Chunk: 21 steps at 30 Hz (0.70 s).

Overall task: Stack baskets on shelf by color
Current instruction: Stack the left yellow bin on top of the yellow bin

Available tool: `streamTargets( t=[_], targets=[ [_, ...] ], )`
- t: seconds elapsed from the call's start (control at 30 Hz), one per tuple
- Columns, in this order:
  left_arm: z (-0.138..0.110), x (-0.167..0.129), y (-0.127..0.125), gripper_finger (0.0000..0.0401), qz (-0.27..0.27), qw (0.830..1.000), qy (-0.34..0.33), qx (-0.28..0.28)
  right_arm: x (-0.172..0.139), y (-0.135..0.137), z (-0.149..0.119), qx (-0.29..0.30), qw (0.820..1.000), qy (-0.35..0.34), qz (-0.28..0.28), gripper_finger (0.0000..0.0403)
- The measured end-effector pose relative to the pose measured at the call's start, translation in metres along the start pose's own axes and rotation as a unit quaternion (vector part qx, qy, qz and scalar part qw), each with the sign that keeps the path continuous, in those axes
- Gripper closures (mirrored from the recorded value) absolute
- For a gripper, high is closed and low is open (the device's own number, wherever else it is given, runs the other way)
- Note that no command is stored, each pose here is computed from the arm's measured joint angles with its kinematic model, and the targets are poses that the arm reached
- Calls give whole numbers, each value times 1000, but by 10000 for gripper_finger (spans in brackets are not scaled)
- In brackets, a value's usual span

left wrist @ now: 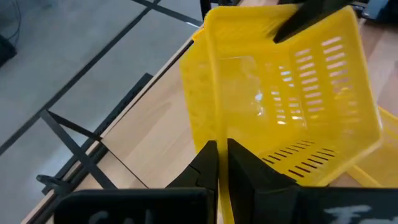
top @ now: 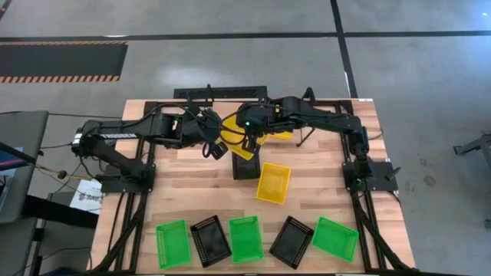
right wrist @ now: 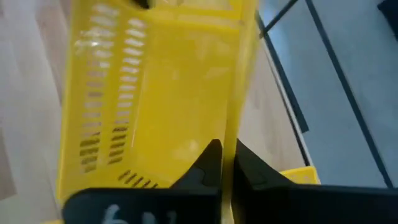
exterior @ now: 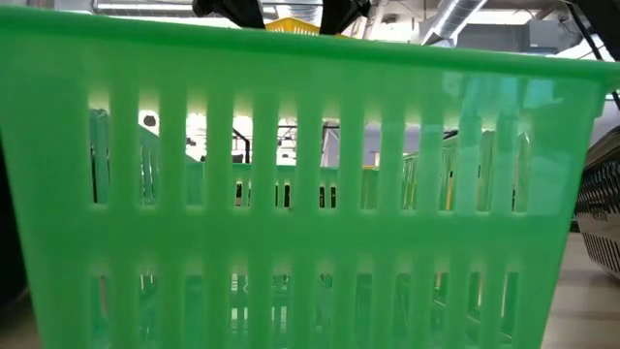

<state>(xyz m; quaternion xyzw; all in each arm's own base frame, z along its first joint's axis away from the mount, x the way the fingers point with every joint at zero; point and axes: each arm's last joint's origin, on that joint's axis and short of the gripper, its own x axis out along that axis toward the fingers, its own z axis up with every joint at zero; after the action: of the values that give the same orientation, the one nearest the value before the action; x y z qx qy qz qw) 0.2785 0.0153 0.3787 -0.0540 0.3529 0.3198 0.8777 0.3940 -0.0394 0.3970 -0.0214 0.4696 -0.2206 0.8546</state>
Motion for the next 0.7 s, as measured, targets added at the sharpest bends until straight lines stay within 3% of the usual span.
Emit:
streamTargets(
  t=[0.23,0.47,0.7],
  targets=[
    [0,0,0,401,-7,1000,3,0,3,-9,1,-1,1000,3,-16,396],
    [2,0,-2,401,-14,1000,-8,-3,-1,-47,0,23,999,1,-39,396],
    [16,-7,-3,400,-24,997,-73,19,-2,-75,-2,46,998,0,-50,396]
  ],
)
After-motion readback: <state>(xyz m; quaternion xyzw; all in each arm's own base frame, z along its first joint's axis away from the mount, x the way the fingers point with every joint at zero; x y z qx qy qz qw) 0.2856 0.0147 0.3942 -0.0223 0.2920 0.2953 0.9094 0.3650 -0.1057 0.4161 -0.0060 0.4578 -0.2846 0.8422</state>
